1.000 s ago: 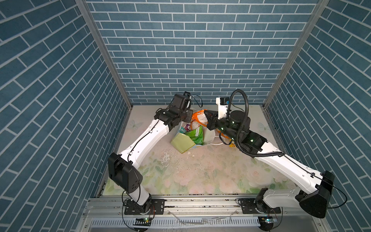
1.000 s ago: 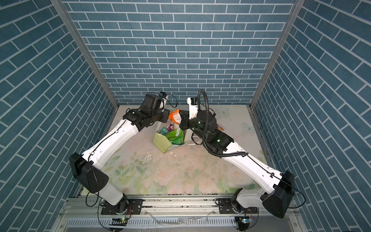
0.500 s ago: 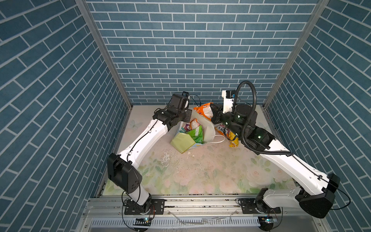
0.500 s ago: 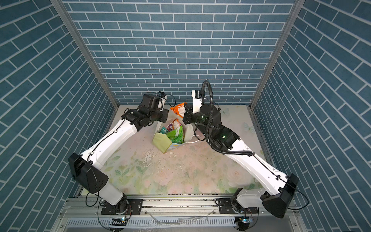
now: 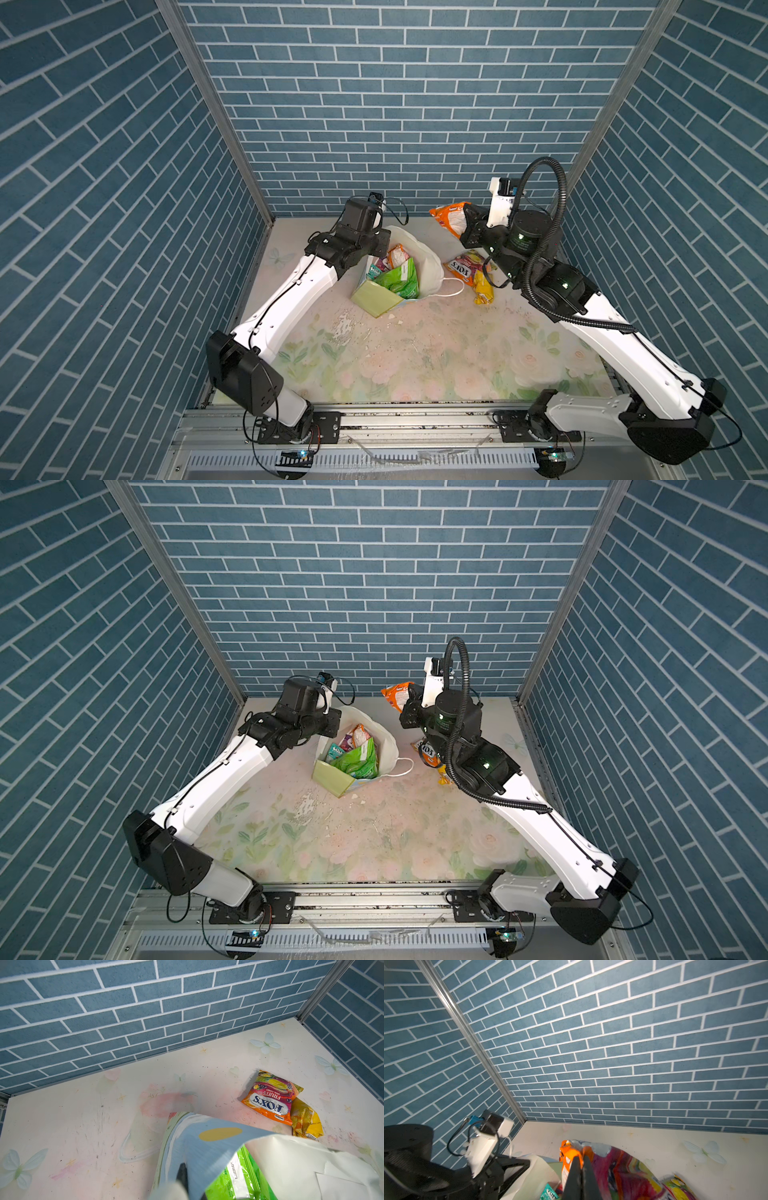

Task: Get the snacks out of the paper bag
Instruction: 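Carry the multicolour packet out of the bag toward the FOX'S packet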

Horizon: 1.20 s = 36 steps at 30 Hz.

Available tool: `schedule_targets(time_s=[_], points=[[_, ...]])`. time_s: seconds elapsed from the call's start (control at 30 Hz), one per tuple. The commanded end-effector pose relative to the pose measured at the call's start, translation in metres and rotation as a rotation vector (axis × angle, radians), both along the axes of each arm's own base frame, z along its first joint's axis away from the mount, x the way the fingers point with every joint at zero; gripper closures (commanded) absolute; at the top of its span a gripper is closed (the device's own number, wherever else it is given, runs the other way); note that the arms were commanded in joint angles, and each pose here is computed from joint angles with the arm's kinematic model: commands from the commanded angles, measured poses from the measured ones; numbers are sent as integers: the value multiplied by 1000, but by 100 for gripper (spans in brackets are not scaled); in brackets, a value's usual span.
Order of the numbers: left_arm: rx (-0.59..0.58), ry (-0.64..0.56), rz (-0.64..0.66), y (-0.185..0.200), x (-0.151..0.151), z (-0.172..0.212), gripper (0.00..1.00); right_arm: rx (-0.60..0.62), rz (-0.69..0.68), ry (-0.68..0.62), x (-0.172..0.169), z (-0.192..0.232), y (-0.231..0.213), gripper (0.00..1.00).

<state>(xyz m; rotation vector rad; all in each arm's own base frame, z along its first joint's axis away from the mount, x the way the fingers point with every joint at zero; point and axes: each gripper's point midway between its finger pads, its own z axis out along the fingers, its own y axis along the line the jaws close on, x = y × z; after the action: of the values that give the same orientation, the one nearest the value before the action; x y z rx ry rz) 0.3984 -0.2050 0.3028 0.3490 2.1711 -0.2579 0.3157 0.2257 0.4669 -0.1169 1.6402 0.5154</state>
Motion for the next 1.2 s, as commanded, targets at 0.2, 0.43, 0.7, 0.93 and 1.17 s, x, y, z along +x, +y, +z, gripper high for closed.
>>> schedule_targets(time_s=[0.2,0.43,0.7,0.93,1.17], points=[[-33,-137,42,14,-2,35,100,-5,-170,7,5,-10,-56,100],[-28,-150,60,21,-7,36,100,-40,-222,95,18,-46,-71,100],[25,-172,107,36,-10,35,100,-139,-230,225,25,-91,-74,100],[35,-197,126,43,-13,35,100,-195,-283,372,24,-139,-91,100],[15,-220,127,45,-17,39,100,-206,-377,488,25,-175,-124,100]])
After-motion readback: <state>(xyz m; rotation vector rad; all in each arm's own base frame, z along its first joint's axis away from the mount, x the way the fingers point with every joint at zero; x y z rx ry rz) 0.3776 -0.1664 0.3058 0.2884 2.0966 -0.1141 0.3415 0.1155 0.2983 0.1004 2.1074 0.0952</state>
